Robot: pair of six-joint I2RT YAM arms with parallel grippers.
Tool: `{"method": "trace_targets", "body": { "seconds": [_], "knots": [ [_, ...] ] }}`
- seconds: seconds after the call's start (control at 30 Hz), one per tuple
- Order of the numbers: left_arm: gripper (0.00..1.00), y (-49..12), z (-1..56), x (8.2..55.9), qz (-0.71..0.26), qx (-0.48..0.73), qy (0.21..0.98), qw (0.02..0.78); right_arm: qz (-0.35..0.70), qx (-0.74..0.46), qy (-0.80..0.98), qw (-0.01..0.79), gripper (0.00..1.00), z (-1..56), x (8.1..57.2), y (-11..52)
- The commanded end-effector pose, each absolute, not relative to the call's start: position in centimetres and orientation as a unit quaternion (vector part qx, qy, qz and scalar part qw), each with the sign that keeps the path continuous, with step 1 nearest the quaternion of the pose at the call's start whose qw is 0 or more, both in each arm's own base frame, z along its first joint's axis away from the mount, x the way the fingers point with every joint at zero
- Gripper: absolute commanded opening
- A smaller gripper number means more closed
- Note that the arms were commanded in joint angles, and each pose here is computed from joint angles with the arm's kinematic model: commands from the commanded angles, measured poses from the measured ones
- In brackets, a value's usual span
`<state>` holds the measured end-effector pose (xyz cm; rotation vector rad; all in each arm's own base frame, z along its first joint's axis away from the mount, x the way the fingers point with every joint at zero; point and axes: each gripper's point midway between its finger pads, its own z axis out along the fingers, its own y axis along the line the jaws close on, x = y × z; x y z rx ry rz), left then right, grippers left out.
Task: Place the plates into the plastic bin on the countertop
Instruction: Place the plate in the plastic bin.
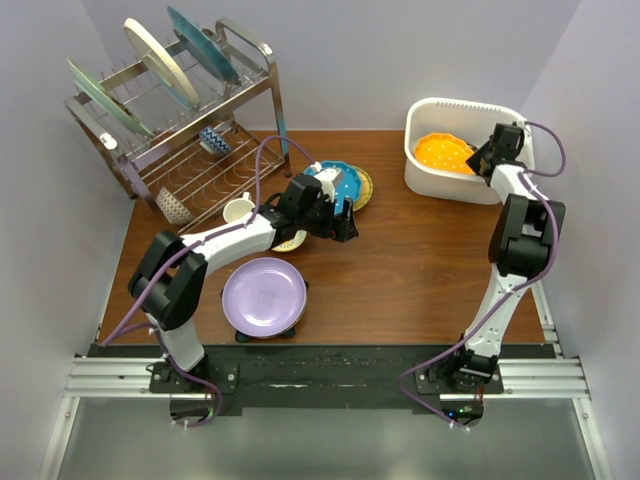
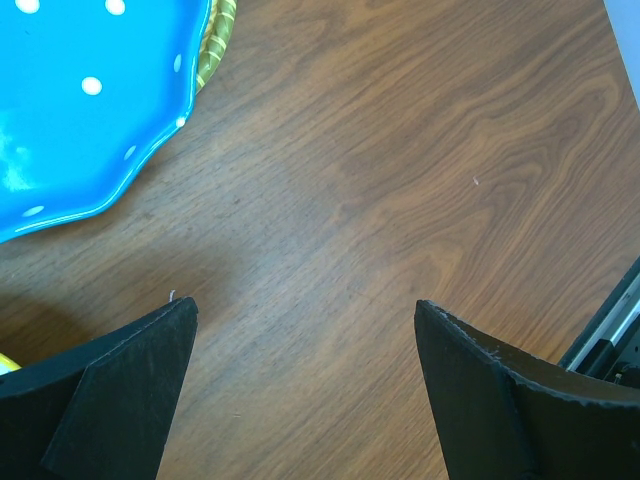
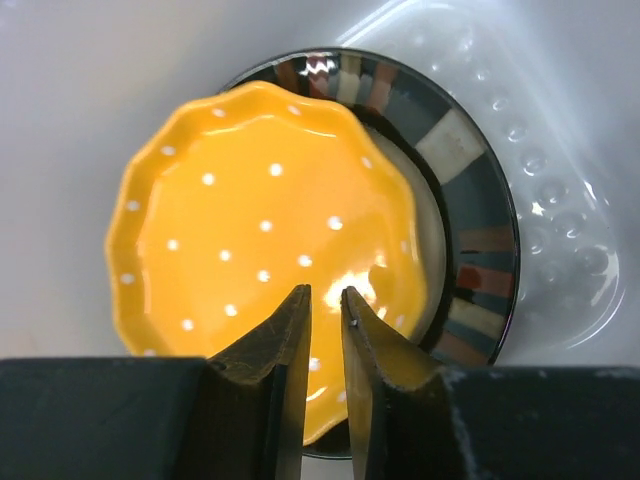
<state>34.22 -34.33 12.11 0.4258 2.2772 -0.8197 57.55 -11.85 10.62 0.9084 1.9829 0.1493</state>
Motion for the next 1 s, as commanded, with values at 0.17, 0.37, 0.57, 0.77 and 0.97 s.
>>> {"method": "trace_targets", "body": {
  "seconds": [0.17,0.37,0.57,0.77,0.97],
  "knots": [
    [0.95,-34.5,14.5,34.7,-0.321,0.169,0.858,0.365,0.072,0.362,0.764,0.529,0.30,17.5,57.6,-12.3],
    [0.95,-34.2,14.7,34.6,-0.320,0.167,0.857,0.369,0.083,0.358,0.763,0.531,0.44,18.2,57.2,-11.9],
    [0.95,-34.0,14.8,34.4,-0.319,0.166,0.856,0.370,0.104,0.349,0.763,0.535,0.61,19.6,56.8,-11.0],
    [0.95,-33.8,14.5,34.2,-0.318,0.166,0.858,0.369,0.132,0.340,0.757,0.542,0.73,21.1,55.9,-9.6],
    [0.96,-33.6,14.4,34.2,-0.315,0.164,0.859,0.369,0.140,0.326,0.754,0.553,0.86,22.8,55.0,-8.0]
  ]
}}
